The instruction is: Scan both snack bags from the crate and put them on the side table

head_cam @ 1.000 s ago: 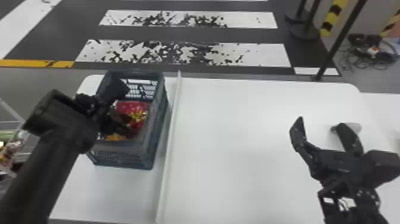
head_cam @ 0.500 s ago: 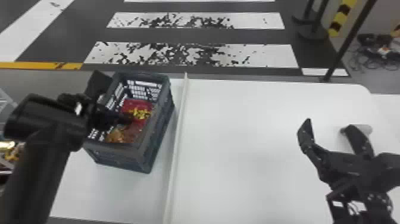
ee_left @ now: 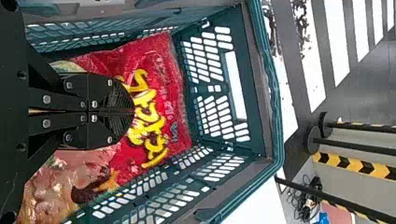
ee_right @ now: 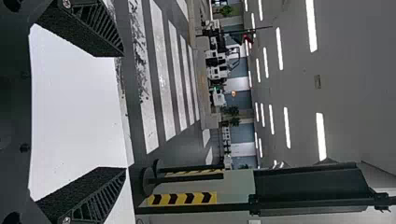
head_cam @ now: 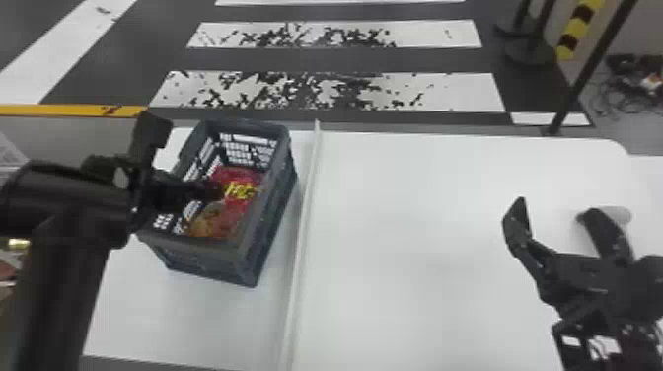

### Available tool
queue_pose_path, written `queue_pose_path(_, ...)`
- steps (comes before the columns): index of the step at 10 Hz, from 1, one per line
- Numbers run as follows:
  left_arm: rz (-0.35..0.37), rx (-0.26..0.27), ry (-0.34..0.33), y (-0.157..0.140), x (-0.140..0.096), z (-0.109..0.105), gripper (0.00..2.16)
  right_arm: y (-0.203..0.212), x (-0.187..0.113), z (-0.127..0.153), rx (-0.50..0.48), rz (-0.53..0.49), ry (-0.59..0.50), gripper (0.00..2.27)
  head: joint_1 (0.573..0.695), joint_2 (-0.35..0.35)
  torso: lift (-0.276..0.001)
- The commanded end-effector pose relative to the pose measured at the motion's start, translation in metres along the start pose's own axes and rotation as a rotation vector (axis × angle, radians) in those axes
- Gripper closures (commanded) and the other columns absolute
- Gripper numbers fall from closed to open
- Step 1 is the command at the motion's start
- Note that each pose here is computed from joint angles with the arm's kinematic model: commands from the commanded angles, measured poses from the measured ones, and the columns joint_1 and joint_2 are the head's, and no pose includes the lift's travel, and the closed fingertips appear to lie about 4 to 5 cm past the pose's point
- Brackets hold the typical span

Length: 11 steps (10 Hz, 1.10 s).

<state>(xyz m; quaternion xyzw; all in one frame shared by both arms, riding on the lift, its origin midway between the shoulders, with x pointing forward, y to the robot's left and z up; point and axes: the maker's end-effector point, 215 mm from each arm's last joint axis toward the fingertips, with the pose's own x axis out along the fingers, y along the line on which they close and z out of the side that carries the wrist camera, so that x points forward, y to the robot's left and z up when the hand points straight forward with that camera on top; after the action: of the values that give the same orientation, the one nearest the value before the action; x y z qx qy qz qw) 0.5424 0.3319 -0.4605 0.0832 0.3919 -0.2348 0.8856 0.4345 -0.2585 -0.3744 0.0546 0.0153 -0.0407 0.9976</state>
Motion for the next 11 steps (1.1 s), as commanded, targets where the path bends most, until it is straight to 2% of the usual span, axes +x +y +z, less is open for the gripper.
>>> queue_pose_path(1,0.000,0.007,0.005,-0.001,0.000,0.000,2.13,0.000,0.000,-0.002,0.001,0.000,0.007,0.05,0.695,0.084,-0.087)
queue_pose_path(2,0.017,0.031,0.030,0.000,0.003,-0.004,2.13,0.000,0.000,-0.002,0.001,0.000,0.007,0.05,0.695,0.083,-0.087)
queue_pose_path(3,0.056,0.027,0.042,0.004,0.006,-0.014,2.09,0.000,0.000,-0.003,0.000,0.000,0.010,0.05,0.695,0.084,-0.087)
queue_pose_path(4,0.110,0.053,0.048,0.005,0.008,-0.018,1.29,0.000,0.000,-0.003,0.000,0.000,0.010,0.05,0.695,0.087,-0.087)
queue_pose_path(5,0.118,0.068,0.042,0.003,0.005,-0.015,0.67,0.000,0.000,-0.004,0.000,0.000,0.013,0.05,0.695,0.097,-0.087)
queue_pose_path(6,0.106,0.112,0.051,-0.004,0.004,-0.009,0.00,0.000,0.000,-0.004,-0.002,0.000,0.012,0.05,0.695,0.095,-0.087)
queue_pose_path(7,0.134,0.157,0.069,-0.003,0.005,-0.006,0.03,0.000,-0.002,-0.007,-0.001,-0.001,0.022,0.05,0.695,0.086,-0.087)
queue_pose_path(9,0.173,0.207,0.092,-0.002,0.008,-0.002,0.09,-0.001,-0.002,-0.009,-0.003,-0.002,0.027,0.05,0.695,0.084,-0.087)
queue_pose_path(11,0.165,0.243,0.118,-0.006,0.023,0.006,0.09,0.000,-0.002,-0.011,-0.004,0.000,0.035,0.05,0.695,0.078,-0.087)
